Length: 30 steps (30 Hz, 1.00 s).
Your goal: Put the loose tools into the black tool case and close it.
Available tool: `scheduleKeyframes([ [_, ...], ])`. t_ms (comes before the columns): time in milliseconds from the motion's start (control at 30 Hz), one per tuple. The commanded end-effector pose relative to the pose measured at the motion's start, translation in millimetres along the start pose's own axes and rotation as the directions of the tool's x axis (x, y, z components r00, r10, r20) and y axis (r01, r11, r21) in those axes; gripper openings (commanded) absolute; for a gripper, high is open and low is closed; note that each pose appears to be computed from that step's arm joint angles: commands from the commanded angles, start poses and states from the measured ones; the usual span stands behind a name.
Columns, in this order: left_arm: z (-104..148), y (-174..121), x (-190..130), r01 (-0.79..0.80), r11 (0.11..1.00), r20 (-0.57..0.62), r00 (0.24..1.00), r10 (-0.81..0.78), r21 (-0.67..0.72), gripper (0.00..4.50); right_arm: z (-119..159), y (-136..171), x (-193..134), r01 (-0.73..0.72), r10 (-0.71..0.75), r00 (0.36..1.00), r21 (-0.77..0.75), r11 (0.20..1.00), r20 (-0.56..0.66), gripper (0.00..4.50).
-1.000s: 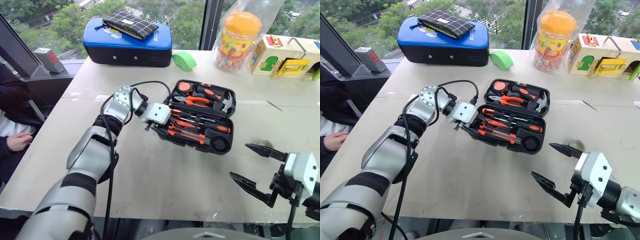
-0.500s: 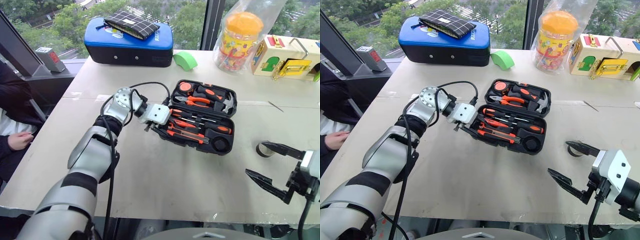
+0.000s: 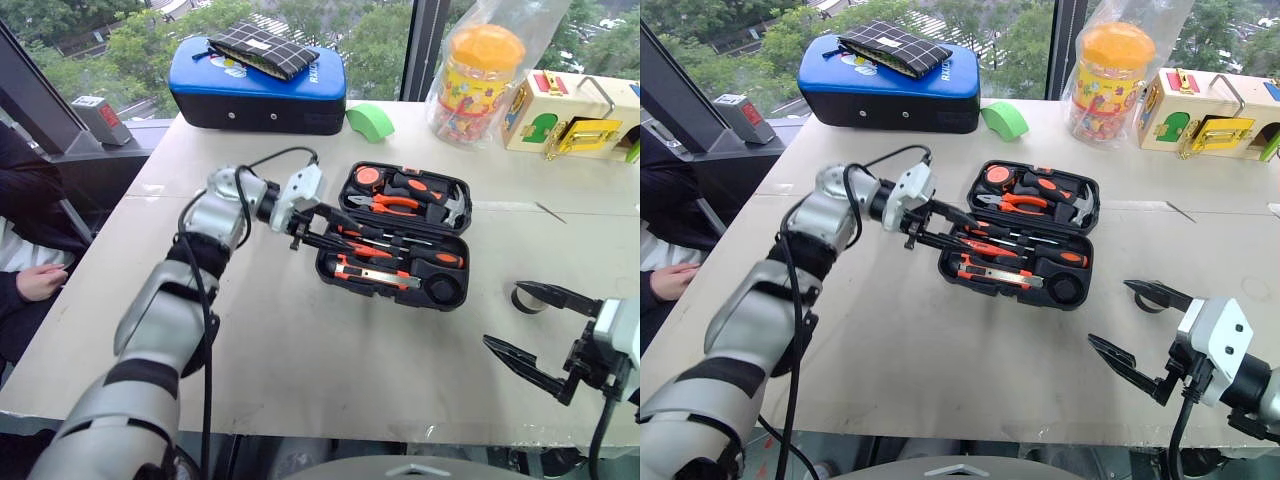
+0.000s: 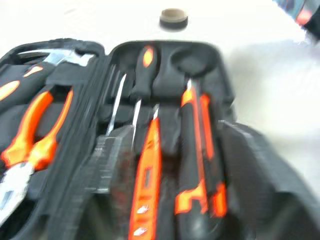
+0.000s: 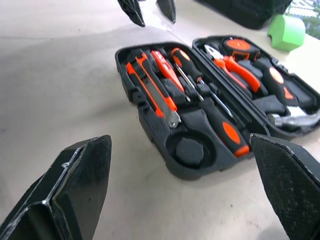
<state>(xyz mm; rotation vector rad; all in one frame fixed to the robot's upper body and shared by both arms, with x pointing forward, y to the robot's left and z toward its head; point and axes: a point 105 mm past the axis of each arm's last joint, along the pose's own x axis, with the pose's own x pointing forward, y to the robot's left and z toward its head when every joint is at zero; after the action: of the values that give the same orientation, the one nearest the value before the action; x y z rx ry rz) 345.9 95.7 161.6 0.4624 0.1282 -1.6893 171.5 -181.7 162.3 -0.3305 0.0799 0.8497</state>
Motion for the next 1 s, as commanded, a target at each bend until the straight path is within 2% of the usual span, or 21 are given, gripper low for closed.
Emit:
scheduleKeyframes([
  [33,-8.9,-4.8,12.5,-0.078,0.997,0.01,0.997,0.078,-0.026,1.03,8.3,6.0,2.3,0.002,-0.001,1.0,-0.028,1.0,0.023,4.5],
  [67,-20.0,-6.5,19.0,-0.116,0.993,-0.025,0.993,0.115,-0.008,0.73,8.1,7.2,2.3,0.005,-0.004,1.0,-0.025,1.0,0.021,4.5],
  [100,-28.6,-8.1,24.1,-0.14,0.99,-0.053,0.989,0.14,0.006,0.2,8.0,8.1,2.2,0.007,-0.007,1.0,-0.023,1.0,0.019,4.5],
  [133,-41.4,-8.8,29.6,-0.169,0.986,-0.1,0.981,0.169,0.01,0.09,7.9,9.7,1.8,0.01,-0.01,1.0,-0.018,1.0,0.017,4.5],
  [233,-63.2,-7.5,36.7,-0.228,0.974,-0.184,0.957,0.223,-0.008,0.09,8.3,13.1,0.8,0.015,-0.015,1.0,-0.012,1.0,0.012,4.5],
  [300,-76.5,-14.2,41.5,-0.203,0.979,-0.249,0.949,0.194,-0.011,0.09,8.0,16.3,-1.6,0.021,-0.021,1.0,-0.006,1.0,0.003,4.5],
  [433,-86.8,-24.1,47.6,-0.167,0.983,-0.286,0.948,0.141,-0.069,0.09,5.1,19.5,-4.1,0.026,-0.026,1.0,0.015,1.0,-0.015,4.5],
  [500,-81.9,-21.7,51.0,-0.198,0.942,-0.23,0.964,0.137,-0.27,0.09,4.0,21.4,-3.5,0.023,-0.022,1.0,0.03,0.999,-0.019,4.5],
  [700,-69.8,-6.5,61.3,-0.257,0.856,-0.201,0.962,0.184,-0.449,0.09,2.6,23.0,-6.1,0.024,-0.023,0.999,0.037,0.999,-0.024,4.5],
  [800,-77.6,-8.8,65.7,-0.282,0.866,-0.258,0.948,0.185,-0.414,0.09,2.4,21.3,-4.8,0.054,-0.053,0.998,0.043,0.998,-0.029,4.5],
  [833,-74.2,-9.0,69.1,-0.276,0.872,-0.239,0.952,0.19,-0.404,0.09,2.7,19.6,-4.5,0.071,-0.07,0.997,0.054,0.996,-0.023,4.5],
  [933,-48.1,-6.0,80.4,-0.258,0.908,-0.107,0.966,0.236,-0.33,0.09,-3.4,10.8,-9.5,0.141,-0.137,0.989,0.083,0.987,-0.047,4.5],
  [1000,-10.5,-5.1,71.3,-0.236,0.928,0.079,0.96,0.268,-0.288,0.09,-18.2,0.9,-11.1,0.224,-0.209,0.969,0.109,0.969,-0.135,4.5],
])
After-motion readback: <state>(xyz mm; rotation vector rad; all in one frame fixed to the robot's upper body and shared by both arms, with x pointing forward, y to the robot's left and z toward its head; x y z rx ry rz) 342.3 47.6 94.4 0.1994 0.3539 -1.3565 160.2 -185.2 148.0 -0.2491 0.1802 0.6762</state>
